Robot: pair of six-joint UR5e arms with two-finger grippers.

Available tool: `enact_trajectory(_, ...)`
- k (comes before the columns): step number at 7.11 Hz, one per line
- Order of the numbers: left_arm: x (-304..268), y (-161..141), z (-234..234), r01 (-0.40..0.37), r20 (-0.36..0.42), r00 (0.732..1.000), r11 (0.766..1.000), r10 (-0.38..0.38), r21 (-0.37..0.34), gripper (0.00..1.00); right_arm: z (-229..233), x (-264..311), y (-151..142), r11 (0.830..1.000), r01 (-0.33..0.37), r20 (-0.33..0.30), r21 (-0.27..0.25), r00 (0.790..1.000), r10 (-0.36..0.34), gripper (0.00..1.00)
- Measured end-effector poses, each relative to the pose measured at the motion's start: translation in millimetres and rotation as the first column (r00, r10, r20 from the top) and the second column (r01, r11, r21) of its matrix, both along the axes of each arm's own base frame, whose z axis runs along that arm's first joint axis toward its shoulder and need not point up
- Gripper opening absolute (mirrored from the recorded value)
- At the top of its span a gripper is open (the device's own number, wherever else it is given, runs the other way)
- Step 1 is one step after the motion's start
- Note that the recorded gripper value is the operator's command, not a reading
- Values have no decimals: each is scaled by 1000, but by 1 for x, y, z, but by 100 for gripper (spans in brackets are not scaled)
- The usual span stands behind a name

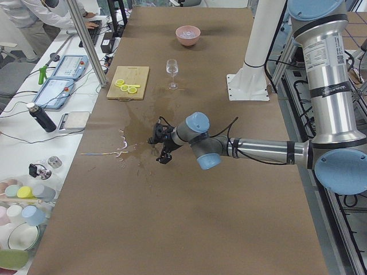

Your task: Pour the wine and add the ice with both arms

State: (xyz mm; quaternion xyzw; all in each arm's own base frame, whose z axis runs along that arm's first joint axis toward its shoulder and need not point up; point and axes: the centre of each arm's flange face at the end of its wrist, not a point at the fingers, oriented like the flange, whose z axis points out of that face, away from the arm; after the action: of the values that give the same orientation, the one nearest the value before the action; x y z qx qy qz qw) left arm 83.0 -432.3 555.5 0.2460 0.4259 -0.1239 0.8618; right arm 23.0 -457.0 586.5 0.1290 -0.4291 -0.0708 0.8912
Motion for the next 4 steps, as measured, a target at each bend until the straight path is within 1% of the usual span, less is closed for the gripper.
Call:
enact_trajectory(1,-37,-9,1,-65,-4,998,997,65,-50,98,-13,-16,-1,999,-15,1,-32,1000,15,100)
enact_trajectory(2,-63,-16,2,-112,-18,994,989,111,-98,98,-26,-35,0,998,-26,-2,-63,1000,26,100)
enact_trajectory(3,-78,-19,7,-137,-26,991,980,135,-146,98,-38,-55,3,996,-29,-2,-89,1000,28,100)
enact_trajectory(4,-86,-19,15,-152,-24,988,970,150,-188,98,-50,-76,7,995,-8,0,-96,1000,8,100)
